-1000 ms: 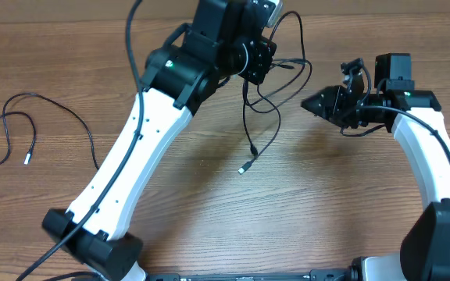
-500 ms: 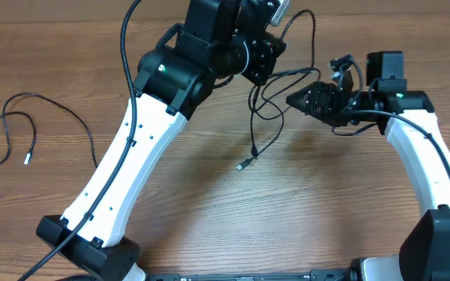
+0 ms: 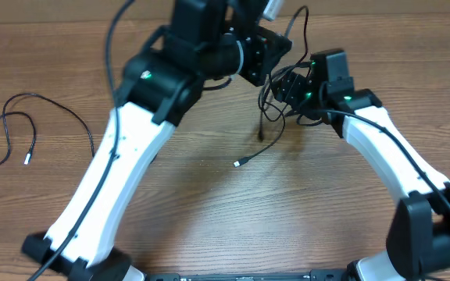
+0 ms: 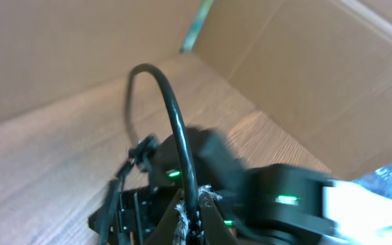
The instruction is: Untangle cables
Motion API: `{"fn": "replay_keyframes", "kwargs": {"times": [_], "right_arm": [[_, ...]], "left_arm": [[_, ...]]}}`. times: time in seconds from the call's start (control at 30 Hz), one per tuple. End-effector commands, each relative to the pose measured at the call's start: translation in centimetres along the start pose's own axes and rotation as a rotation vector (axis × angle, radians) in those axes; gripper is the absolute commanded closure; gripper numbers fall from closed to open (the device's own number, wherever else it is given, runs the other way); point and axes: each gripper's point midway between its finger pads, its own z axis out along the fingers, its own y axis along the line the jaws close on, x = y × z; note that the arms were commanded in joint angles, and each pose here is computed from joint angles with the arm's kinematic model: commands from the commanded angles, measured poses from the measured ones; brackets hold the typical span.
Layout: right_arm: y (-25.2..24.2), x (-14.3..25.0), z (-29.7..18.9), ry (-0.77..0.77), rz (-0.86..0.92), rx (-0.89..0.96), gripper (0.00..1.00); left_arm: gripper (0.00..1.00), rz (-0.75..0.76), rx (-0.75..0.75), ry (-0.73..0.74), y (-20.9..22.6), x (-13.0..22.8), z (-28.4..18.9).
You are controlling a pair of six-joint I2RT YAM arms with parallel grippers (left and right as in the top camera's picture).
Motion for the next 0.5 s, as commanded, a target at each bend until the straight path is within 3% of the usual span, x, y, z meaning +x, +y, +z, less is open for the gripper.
{"fn": "replay_keyframes", "kwargs": {"times": [0.0,0.47], "right_arm": [[-3.0,-1.5,1.5,-0.056,0.062,0.125,0.31],[-11.0,-1.6,0.4,-0.032,0.073,0.403,0.32]], "left_arm": [[0.96,0.039,0.007,-0.14,-2.3,-3.7,-6.2],[0.96,0.036,-0.212,-0.353,2.0,-7.5,-17.2]]}}
